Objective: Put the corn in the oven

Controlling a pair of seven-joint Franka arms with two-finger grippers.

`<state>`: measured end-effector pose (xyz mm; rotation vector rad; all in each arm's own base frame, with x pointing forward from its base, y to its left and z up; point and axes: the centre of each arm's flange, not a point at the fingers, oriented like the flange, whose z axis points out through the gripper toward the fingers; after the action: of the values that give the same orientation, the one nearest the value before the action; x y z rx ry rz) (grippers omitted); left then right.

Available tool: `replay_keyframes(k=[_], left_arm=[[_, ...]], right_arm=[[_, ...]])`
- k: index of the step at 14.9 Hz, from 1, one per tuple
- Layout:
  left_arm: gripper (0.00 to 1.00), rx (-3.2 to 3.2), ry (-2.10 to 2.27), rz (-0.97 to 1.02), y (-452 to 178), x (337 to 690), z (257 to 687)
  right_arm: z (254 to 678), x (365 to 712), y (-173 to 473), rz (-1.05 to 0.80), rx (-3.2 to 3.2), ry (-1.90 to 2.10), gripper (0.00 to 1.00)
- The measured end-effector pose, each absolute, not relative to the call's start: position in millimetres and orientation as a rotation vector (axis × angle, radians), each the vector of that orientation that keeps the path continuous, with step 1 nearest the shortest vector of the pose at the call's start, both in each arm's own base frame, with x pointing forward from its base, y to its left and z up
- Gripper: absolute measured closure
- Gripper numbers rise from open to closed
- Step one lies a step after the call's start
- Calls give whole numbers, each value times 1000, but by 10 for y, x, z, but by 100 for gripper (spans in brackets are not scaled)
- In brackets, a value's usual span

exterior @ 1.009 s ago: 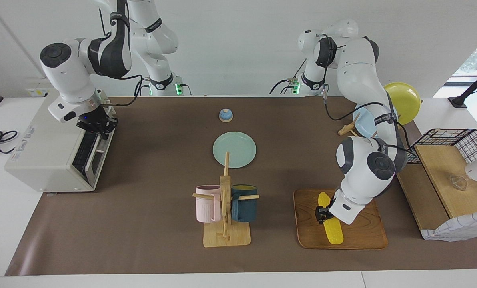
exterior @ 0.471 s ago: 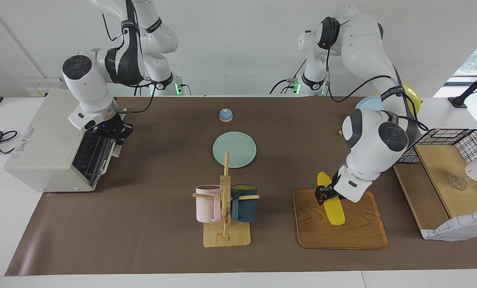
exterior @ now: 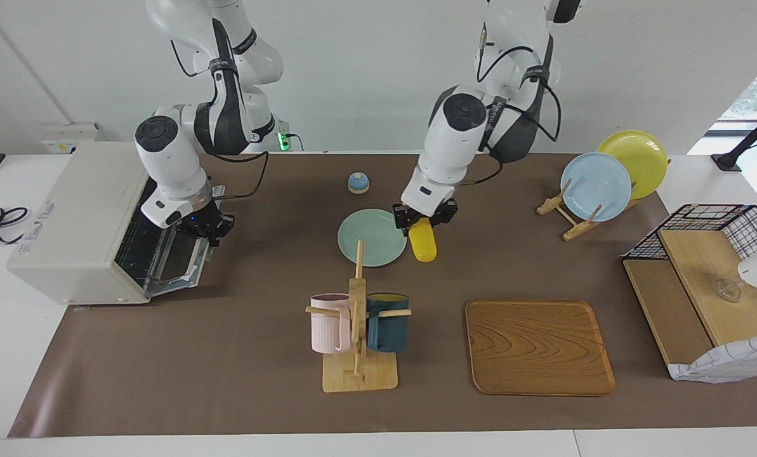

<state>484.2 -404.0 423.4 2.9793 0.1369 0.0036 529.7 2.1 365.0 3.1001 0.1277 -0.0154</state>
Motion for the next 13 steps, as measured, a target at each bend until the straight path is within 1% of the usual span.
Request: replay_keyframes(k=[3,7,9,13], left_arm=[[48,2967,91,27,-4381,4382,3893],[48,2959,64,34,-4673,4018,3616],[48,2962,63,34,-4717,3952,3423],[48,2963,83,45,-4701,4018,3196]], right_arm=[[3566,5293,48,-7,3101,124,99],[3343,5289,101,3,3103,105,99],[3225,5304,126,-9,3102,114,99],[3139,5315,148,-14,3096,98,99]])
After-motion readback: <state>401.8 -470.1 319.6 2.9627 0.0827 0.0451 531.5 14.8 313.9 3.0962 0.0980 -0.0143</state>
